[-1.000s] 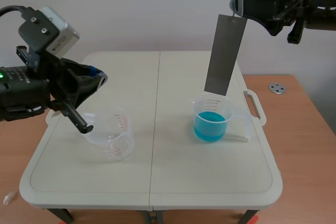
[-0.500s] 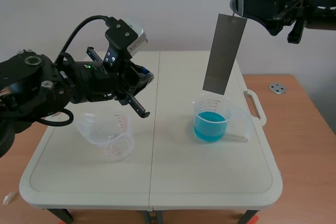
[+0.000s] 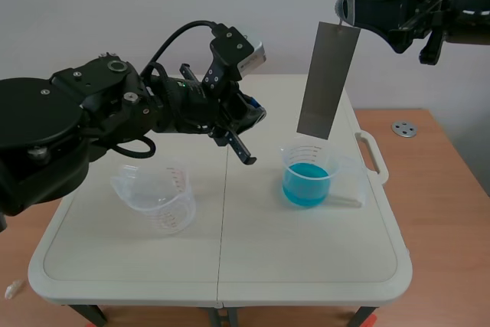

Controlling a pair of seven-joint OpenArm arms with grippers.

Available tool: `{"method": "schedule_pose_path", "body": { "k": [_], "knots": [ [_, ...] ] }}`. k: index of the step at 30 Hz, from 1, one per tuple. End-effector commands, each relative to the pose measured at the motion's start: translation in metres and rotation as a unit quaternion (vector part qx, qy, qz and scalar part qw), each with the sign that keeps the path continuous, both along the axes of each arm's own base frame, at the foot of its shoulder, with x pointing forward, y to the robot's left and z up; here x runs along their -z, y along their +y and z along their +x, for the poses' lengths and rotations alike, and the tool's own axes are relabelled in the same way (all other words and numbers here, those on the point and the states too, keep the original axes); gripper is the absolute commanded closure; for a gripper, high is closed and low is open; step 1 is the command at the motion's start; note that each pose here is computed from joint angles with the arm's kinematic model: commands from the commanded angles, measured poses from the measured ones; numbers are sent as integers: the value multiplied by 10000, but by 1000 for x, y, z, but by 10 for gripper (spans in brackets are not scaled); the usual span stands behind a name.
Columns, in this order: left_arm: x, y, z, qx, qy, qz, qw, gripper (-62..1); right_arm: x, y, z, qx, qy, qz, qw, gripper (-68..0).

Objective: Hold the metal plate by the orange handle, dip it into the blue solution, take it out and point at it, then put the plate back in the beaker on the left.
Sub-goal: 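Point at the plate with the left hand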

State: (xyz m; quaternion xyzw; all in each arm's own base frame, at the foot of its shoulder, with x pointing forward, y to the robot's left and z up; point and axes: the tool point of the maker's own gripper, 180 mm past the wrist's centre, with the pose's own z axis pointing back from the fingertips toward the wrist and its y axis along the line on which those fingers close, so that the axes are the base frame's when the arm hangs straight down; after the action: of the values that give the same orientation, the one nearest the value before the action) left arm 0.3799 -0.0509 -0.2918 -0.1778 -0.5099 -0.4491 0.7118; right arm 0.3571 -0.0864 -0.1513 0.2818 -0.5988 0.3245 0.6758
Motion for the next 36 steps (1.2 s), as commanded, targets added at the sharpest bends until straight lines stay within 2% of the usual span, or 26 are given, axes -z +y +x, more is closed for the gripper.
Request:
{"method": "schedule_pose_path", "body": {
  "k": [1,10,25,31,36],
  "knots": [
    [-12,-9,3,116,-110,-113,9998,-18,-19,-2,0,-38,-287,20,9996,-13],
    [-1,-20,4,181,90,-28,9998,-18,-19,-2,0,-38,-286,16,9996,-13],
    [1,-17,4,161,100,12,9998,-18,-17,-2,0,-33,-256,-35,9997,-13],
    [-1,1,13,-114,7,51,9999,-18,-17,-2,0,-33,-257,-34,9997,-13],
    [-21,34,23,-613,-254,-132,9977,-18,-17,-2,0,-32,-257,-36,9997,-13]
  ]
}}
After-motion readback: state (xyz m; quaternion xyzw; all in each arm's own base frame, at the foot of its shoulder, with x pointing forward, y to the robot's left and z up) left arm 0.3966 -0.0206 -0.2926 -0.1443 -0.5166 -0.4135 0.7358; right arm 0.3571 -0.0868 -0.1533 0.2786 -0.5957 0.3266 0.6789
